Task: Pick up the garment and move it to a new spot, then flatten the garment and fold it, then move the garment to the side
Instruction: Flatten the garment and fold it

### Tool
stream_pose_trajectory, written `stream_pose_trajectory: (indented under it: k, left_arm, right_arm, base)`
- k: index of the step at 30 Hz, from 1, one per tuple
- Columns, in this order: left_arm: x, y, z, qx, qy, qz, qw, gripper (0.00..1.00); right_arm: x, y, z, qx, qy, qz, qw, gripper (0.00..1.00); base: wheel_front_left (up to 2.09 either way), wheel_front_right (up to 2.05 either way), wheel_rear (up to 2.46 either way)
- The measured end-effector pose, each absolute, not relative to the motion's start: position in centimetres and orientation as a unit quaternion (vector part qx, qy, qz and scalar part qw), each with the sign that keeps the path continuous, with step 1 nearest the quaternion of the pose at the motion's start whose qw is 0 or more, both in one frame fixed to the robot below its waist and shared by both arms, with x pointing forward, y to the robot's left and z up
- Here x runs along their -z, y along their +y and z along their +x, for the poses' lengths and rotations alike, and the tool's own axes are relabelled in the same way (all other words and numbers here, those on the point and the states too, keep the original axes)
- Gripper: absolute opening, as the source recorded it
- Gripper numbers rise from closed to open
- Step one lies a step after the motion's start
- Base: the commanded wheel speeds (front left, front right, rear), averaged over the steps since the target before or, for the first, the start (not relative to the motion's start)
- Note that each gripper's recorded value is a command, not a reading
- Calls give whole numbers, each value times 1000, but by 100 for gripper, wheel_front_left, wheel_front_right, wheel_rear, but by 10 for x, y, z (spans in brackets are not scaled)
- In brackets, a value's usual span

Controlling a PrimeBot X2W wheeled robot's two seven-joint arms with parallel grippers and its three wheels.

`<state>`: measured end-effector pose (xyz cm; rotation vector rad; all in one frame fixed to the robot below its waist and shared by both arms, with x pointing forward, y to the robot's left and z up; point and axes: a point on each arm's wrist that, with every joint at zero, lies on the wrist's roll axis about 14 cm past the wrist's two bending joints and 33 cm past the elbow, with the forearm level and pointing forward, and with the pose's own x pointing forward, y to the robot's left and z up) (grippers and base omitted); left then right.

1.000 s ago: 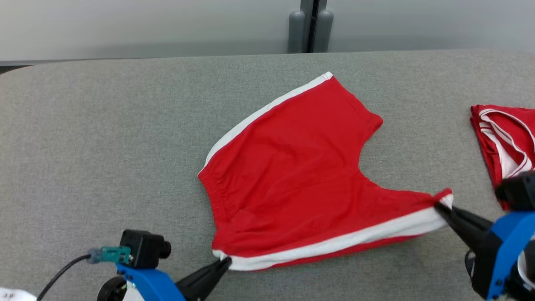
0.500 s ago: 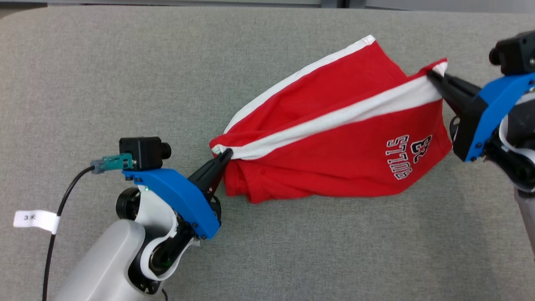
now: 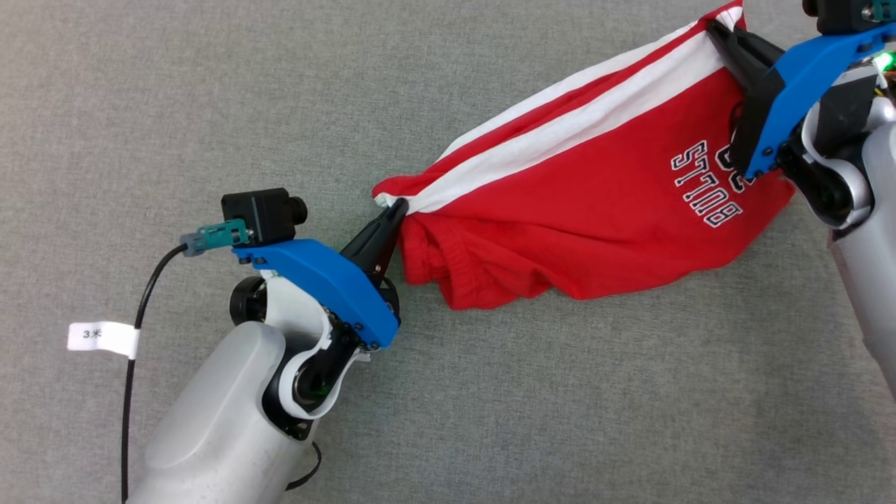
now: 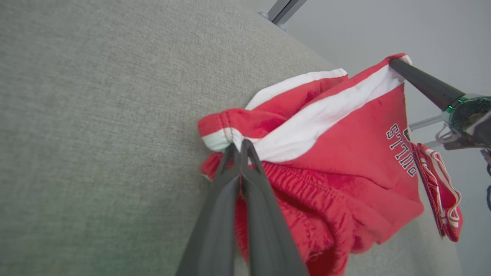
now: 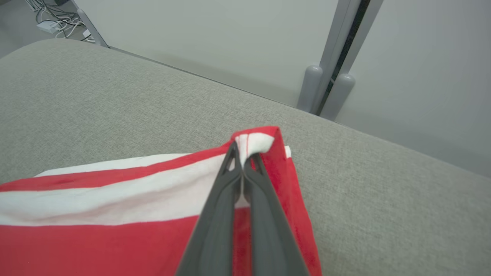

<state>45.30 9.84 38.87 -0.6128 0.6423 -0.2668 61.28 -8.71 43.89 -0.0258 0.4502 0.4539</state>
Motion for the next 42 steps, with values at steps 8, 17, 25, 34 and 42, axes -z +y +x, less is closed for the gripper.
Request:
stream_pose_trajectory:
  k: [8,17,25,34,42]
  left_arm:
    - [-392,98,456,126,295,-313,894,97]
    - [-410,111,445,113,263,-316,905,100]
    - [-430,144,423,78,168,-281,942,100]
    - [-432,178,424,47,103,-155,981,100]
    - [-445,183,432,44,65,-106,991,100]
  right_arm:
    - [-428,-82,622,-218,217,-17,951,100]
    - [-442,-66,605,-232,215,31,948,100]
    - [-435,-104,577,-195,271,53,941,100]
    - [-409,-132,571,-150,311,63,936,100]
    - [-385,-139,578,-132,333,55,932,100]
  base:
    - [0,0,0]
    - [0,0,0]
    - [0,0,0]
    - [0,0,0]
    - [0,0,0]
